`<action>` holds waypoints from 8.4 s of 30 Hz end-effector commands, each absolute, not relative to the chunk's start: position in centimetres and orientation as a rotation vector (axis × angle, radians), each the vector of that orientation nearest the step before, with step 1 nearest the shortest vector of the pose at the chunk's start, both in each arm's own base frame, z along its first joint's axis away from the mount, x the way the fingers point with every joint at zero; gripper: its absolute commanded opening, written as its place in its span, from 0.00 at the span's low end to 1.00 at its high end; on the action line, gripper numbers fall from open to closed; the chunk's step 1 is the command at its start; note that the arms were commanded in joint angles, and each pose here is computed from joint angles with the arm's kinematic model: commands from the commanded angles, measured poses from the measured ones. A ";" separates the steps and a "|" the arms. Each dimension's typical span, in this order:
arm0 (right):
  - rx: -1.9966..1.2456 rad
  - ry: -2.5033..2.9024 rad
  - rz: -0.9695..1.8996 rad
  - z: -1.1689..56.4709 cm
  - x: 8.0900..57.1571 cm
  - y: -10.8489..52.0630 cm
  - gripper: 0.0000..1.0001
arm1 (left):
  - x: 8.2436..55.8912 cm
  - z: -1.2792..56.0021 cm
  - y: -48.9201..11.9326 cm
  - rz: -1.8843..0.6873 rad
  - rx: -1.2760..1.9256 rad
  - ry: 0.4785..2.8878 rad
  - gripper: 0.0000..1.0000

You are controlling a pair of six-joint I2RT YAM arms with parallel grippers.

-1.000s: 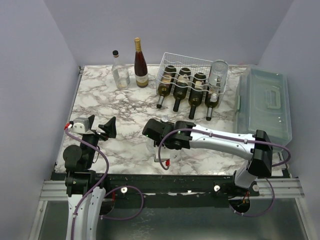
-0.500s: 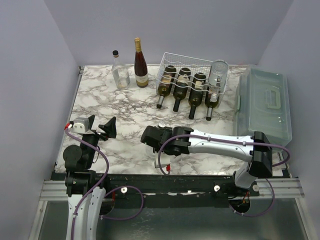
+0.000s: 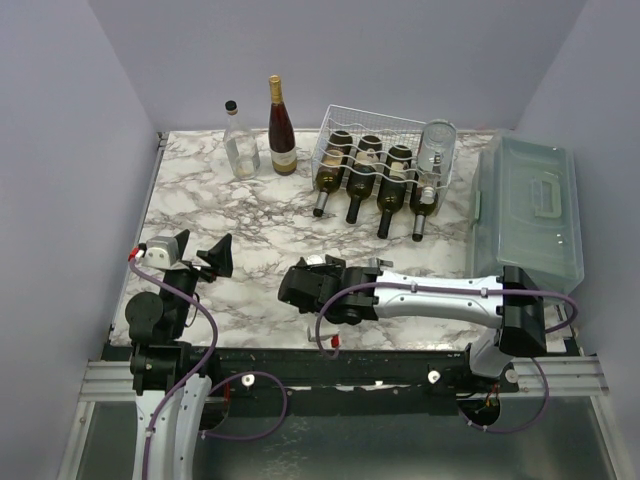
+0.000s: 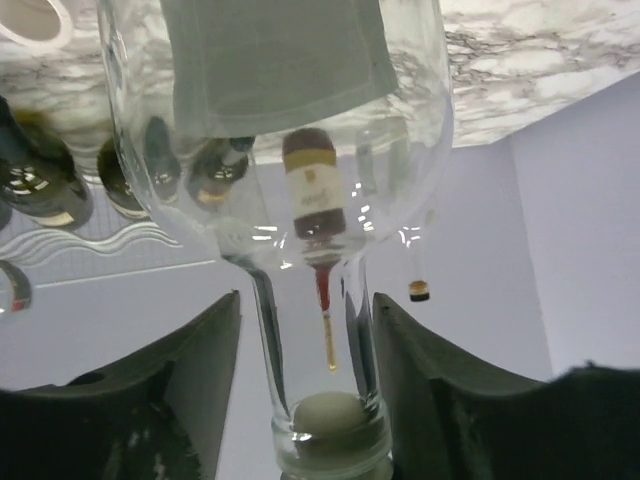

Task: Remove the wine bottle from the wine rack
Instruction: Place the wine bottle at the center of the board, then pick up the wine bottle from the center of the board, then place the wine bottle at the center of the board.

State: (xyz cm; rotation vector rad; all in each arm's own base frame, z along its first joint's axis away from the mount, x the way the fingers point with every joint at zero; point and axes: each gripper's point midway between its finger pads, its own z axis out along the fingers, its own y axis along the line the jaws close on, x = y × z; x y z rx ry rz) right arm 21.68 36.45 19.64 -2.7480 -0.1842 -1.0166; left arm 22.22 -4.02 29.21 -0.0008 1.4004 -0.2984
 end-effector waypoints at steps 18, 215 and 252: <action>-2.627 -0.046 -1.075 24.5 14.7 36.0 1.00 | 22.1 29.3 -5.2 -0.351 0.053 1.390 0.99; -0.927 1.812 0.768 20.7 28.6 17.4 1.00 | 47.6 34.4 -1.3 -0.009 -0.129 1.262 0.00; -0.941 1.837 0.752 20.1 29.0 17.2 1.00 | 58.7 33.4 8.3 0.185 -0.264 1.215 0.00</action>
